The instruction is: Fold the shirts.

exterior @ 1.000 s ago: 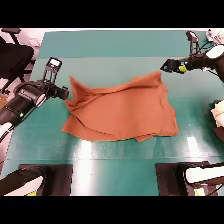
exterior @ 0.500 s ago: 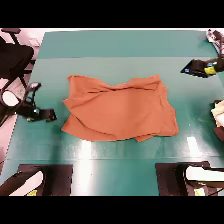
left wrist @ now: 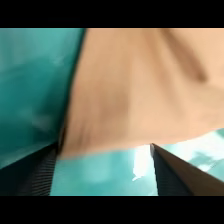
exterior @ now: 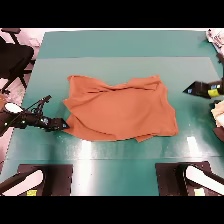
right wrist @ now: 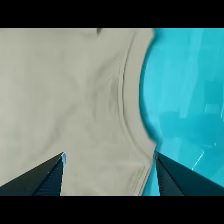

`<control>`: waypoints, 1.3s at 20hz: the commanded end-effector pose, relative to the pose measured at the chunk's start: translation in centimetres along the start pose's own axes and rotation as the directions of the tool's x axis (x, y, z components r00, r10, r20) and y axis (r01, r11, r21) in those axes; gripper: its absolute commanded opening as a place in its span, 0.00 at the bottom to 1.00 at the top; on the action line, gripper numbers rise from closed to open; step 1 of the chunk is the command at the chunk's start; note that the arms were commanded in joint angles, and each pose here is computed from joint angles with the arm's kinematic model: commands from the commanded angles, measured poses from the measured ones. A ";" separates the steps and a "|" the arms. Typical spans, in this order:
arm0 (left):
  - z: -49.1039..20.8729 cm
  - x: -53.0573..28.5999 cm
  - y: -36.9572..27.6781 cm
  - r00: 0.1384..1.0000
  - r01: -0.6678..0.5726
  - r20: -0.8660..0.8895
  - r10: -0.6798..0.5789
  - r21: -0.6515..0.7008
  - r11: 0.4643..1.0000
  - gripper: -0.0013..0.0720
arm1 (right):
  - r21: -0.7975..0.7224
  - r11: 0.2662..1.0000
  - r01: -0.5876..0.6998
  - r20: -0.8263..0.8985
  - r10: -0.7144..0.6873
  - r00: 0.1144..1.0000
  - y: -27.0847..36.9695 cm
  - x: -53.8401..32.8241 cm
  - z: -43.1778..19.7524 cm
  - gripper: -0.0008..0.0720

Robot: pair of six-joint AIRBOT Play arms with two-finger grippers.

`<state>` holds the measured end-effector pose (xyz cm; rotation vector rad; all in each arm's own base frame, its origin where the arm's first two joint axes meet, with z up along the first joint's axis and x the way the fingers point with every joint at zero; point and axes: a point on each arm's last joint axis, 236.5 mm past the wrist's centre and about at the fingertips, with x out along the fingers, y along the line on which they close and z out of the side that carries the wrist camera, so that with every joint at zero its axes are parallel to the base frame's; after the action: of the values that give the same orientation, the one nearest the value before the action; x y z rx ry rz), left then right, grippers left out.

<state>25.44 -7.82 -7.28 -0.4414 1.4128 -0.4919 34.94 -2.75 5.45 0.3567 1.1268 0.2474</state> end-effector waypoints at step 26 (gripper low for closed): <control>1.7 -0.2 -1.8 0.994 0.107 -0.014 -0.107 0.088 0.990 0.04 | 0.425 0.871 -0.247 -0.275 0.384 0.881 0.9 9.1 -14.8 0.04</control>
<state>27.21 -8.80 -6.23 -0.4281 1.3697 -0.6224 25.23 1.91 -8.66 0.7847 1.4697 0.3230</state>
